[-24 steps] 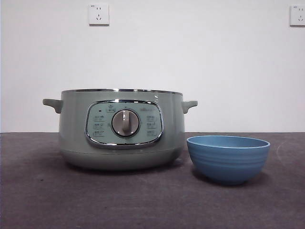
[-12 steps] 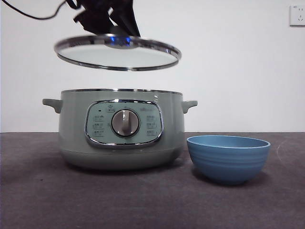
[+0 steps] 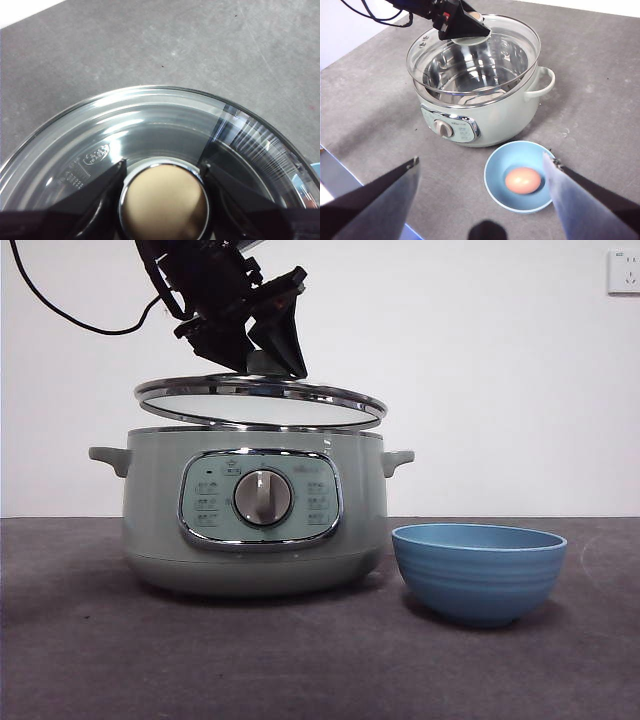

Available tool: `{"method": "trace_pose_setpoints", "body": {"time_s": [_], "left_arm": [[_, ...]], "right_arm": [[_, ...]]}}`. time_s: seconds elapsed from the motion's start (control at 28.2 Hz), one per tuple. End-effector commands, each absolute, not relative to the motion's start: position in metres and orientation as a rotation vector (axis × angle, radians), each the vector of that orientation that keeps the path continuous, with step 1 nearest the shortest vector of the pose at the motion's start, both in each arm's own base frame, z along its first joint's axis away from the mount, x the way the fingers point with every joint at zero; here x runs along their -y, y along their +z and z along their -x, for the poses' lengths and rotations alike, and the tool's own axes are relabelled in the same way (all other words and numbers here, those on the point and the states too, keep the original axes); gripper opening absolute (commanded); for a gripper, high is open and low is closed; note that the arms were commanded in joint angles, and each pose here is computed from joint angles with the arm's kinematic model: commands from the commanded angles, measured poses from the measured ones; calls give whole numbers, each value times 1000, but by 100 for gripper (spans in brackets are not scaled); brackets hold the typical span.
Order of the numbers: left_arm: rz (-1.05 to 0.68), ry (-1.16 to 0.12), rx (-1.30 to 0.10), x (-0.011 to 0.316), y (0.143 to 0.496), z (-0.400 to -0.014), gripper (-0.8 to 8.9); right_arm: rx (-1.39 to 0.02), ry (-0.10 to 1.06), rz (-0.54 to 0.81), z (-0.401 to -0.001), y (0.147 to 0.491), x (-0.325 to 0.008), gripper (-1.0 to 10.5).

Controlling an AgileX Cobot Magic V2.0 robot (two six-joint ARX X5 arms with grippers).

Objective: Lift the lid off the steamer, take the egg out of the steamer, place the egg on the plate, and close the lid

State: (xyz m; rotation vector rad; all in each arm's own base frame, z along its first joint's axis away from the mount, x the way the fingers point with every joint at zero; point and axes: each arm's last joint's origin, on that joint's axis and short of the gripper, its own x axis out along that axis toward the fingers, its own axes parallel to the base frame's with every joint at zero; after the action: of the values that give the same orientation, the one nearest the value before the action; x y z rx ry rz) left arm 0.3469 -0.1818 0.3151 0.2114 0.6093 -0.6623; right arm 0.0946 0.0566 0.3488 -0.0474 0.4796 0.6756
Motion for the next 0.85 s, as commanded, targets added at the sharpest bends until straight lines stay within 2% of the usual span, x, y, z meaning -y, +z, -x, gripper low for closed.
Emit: {"method": "trace_pose_setpoints", "body": {"time_s": [0.04, 0.85], "left_arm": [[-222, -654, -566, 181, 325, -347, -9], [-244, -654, -686, 184, 293, -352, -9]], "right_arm": [[-480, 674, 39, -95, 347, -57, 415], [-481, 677, 38, -95, 347, -57, 414]]}}
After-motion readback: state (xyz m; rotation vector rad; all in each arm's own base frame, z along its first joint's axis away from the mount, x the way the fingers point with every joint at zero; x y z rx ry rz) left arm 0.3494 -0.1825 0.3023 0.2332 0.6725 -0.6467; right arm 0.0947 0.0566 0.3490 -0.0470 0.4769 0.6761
